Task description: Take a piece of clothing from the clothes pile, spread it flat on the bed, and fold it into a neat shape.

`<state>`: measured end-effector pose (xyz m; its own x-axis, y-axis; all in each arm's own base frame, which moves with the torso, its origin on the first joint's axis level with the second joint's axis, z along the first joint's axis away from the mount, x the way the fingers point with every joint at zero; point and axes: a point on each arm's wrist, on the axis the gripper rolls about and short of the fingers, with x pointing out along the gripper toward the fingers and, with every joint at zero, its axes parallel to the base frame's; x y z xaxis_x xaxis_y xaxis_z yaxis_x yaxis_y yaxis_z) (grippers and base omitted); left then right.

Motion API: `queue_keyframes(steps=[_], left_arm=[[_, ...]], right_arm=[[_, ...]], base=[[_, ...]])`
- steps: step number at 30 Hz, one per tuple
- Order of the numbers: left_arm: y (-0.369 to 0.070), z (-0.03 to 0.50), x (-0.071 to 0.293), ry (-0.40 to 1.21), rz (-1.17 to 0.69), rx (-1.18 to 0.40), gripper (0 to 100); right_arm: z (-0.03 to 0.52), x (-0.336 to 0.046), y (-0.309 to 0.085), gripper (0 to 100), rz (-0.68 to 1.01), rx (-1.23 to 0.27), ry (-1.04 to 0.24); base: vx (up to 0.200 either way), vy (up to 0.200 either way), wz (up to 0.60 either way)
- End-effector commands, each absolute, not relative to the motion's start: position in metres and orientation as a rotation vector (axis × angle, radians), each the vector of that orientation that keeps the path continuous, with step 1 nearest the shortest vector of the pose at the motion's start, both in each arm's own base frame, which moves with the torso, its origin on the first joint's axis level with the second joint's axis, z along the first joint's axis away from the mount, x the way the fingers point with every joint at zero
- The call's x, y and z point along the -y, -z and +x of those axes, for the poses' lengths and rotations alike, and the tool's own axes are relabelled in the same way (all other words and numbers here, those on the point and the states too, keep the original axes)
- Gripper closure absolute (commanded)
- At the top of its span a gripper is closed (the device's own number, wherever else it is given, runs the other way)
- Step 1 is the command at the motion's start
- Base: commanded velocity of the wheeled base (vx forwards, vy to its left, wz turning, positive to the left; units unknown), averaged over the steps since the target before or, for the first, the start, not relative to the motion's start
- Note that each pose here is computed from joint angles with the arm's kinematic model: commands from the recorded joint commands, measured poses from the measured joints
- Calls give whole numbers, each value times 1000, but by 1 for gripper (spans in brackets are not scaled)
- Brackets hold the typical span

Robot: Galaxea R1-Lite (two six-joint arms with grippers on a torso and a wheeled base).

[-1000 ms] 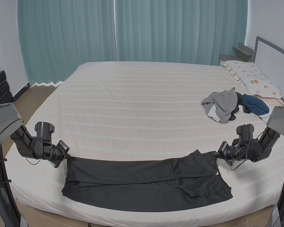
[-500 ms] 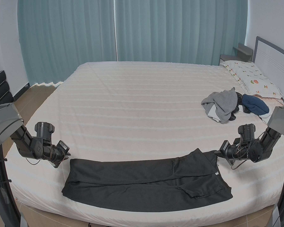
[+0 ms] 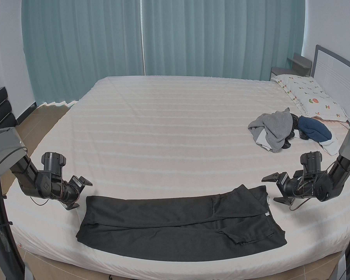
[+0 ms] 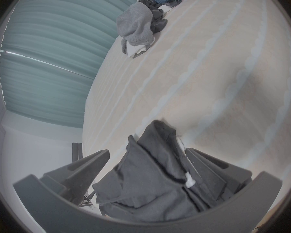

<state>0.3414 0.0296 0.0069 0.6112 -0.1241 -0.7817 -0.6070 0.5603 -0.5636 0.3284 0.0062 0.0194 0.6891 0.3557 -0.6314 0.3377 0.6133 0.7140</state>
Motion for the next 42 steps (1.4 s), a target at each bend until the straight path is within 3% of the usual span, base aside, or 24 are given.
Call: queue_keyframes(steps=[1, 6, 12, 23, 42], left_arm=[[-23, 319, -27, -312, -961, -894, 0], [-31, 297, -25, -292, -979, -916, 0], [-28, 290, -23, -264, -998, -956, 0], [-18, 277, -20, -242, -1000, -943, 0], [-14, 270, -19, -221, -997, -909, 0]], right_arm=[[297, -10, -39, 0, 945, -846, -36], [264, -10, -34, 0, 968, -919, -48], [256, -12, -32, 0, 986, -893, -70], [237, -41, -34, 0, 967, -932, -82], [238, -84, -2, 0, 940, -972, -5]], base=[[0, 0, 0], [-120, 0, 0], [-200, 0, 0], [0, 0, 0], [0, 0, 0]])
